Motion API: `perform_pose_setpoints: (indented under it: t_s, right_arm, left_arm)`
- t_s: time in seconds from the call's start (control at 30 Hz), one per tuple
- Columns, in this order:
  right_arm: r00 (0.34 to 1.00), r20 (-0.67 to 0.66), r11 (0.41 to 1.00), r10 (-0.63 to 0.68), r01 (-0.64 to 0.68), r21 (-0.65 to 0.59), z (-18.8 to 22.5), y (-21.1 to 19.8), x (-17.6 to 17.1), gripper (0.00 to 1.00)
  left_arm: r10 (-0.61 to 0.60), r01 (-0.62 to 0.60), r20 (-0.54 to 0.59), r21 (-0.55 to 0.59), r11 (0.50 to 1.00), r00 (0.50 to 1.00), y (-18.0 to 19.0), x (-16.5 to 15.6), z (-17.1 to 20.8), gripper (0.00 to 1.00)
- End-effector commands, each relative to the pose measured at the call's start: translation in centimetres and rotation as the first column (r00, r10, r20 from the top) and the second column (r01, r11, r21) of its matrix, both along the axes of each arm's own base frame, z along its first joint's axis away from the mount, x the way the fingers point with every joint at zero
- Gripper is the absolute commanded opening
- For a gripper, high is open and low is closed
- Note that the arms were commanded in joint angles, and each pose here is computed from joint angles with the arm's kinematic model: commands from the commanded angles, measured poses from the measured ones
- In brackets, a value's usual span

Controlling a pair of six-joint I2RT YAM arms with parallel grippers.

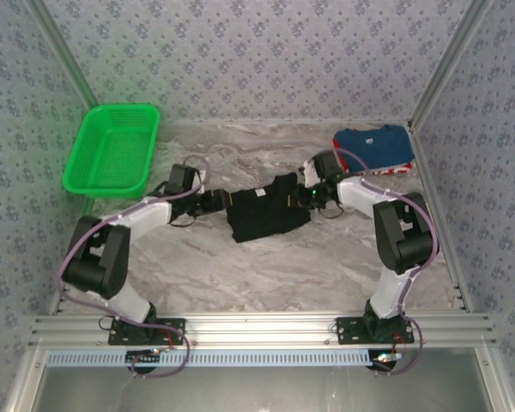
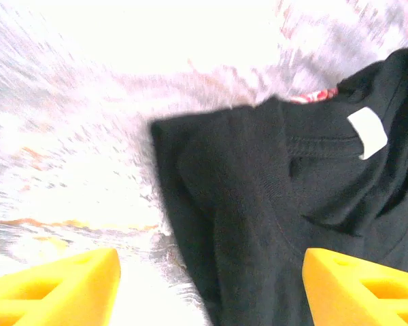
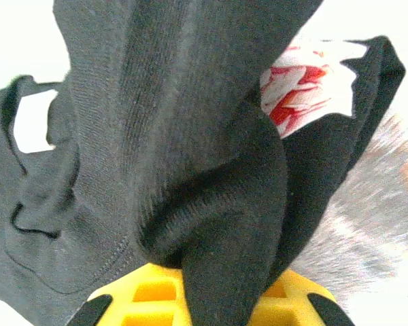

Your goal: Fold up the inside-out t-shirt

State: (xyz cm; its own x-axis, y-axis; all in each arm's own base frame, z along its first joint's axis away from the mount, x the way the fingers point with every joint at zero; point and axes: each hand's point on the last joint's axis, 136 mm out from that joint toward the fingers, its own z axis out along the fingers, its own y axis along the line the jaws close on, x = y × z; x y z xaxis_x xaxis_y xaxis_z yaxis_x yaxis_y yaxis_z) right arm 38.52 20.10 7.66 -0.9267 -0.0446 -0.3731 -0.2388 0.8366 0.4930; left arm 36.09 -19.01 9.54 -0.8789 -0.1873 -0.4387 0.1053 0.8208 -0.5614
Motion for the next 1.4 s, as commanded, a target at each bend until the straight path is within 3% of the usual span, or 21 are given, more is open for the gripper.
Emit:
perform_pose_setpoints:
  t_s: [0.0,0.4,0.73,1.07,1.37]
  right_arm:
    - [0.991,0.06,0.977,0.124,-0.111,-0.183,4.1,-3.3,0.4,0.0]
    - [0.973,0.175,0.912,0.149,-0.066,-0.406,11.9,-11.9,8.3,0.0]
    - [0.938,0.309,0.893,0.154,0.002,-0.45,16.9,-18.8,12.6,0.0]
    - [0.907,0.412,0.911,0.09,0.092,-0.403,18.9,-24.2,14.7,0.0]
    - [0.871,0.49,0.889,-0.008,0.231,-0.396,16.5,-29.3,18.9,0.0]
  left_arm:
    - [0.021,-0.022,0.033,0.036,0.999,0.999,1.1,-0.5,1.7,0.71]
    - [0.007,-0.008,0.061,0.018,1.0,0.998,1.0,-1.2,4.0,0.71]
    - [-0.025,0.024,0.041,0.026,0.999,0.999,-0.3,-1.4,3.3,0.7]
    - [-0.076,0.075,0.005,0.047,0.996,0.997,-2.7,-1.5,1.9,0.69]
    - [-0.129,0.13,-0.032,0.052,0.99,0.991,-5.4,-1.2,0.5,0.68]
